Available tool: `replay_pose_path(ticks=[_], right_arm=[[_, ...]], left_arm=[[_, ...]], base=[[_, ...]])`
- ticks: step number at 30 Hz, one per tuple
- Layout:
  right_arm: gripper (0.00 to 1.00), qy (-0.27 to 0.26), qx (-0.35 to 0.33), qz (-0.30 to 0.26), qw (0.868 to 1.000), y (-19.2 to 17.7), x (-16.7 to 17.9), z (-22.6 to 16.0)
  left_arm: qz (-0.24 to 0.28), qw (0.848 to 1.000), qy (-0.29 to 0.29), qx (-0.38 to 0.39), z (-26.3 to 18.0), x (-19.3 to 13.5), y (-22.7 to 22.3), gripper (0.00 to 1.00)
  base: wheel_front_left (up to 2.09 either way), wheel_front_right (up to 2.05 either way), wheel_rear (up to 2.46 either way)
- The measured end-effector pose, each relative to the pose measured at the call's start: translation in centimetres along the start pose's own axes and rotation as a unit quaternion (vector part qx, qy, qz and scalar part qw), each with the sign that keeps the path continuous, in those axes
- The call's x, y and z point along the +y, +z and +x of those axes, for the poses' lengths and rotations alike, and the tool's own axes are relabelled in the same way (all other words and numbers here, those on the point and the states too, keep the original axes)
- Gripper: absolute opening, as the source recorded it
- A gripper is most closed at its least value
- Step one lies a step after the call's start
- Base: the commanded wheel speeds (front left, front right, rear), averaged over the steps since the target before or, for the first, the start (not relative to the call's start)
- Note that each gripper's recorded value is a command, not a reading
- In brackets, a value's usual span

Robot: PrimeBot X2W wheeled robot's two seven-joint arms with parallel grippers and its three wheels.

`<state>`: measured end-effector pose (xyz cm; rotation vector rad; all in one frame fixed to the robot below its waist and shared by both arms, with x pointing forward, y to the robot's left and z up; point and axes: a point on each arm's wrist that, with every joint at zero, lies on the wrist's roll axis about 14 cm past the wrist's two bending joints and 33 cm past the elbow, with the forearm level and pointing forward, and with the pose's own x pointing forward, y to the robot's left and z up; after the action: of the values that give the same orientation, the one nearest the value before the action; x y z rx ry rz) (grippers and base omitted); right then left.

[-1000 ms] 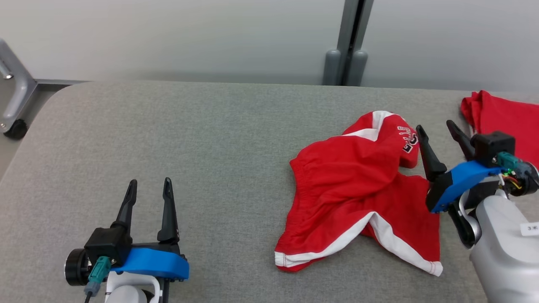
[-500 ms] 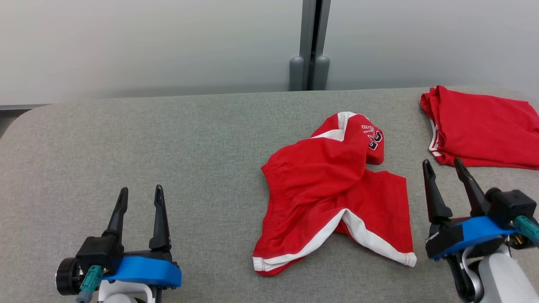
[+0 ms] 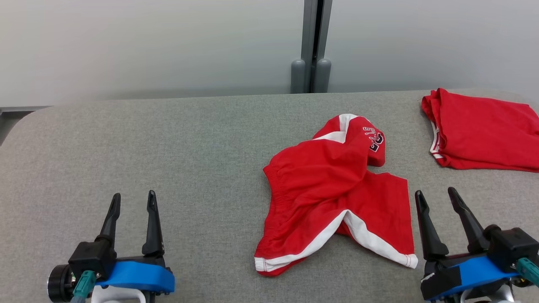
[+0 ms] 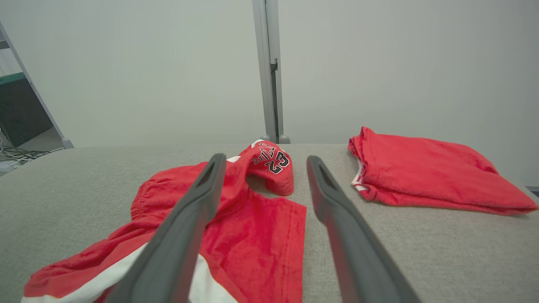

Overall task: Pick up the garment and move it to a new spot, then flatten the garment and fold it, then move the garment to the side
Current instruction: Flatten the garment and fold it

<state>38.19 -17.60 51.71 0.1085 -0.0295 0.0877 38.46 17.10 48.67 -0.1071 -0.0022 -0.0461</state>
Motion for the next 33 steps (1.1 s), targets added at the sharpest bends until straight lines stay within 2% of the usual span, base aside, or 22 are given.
replay_pose_path(ticks=[8,23,27,33], right_arm=[[1.0,0.005,0.02,-0.002,1.0,-0.6,0.7,-1.2],[1.0,0.003,0.032,0.012,0.999,-1.1,0.7,-1.5],[1.0,-0.013,0.053,0.015,0.998,-2.3,-0.4,-1.8],[1.0,-0.037,0.092,0.018,0.995,-5.1,-1.8,-2.6]], left_arm=[[0.004,1.0,0.019,-0.002,-0.7,1.2,0.3,1.0],[0.003,1.0,0.019,0.0,-0.8,1.1,0.4,1.0],[0.0,1.0,-0.011,0.015,-0.9,-0.6,-0.5,1.0],[-0.004,0.995,-0.086,0.052,-1.2,-4.9,-2.7,1.0]], base=[[0.0,0.0,0.0],[0.0,0.0,0.0],[0.0,0.0,0.0],[0.0,0.0,0.0]])
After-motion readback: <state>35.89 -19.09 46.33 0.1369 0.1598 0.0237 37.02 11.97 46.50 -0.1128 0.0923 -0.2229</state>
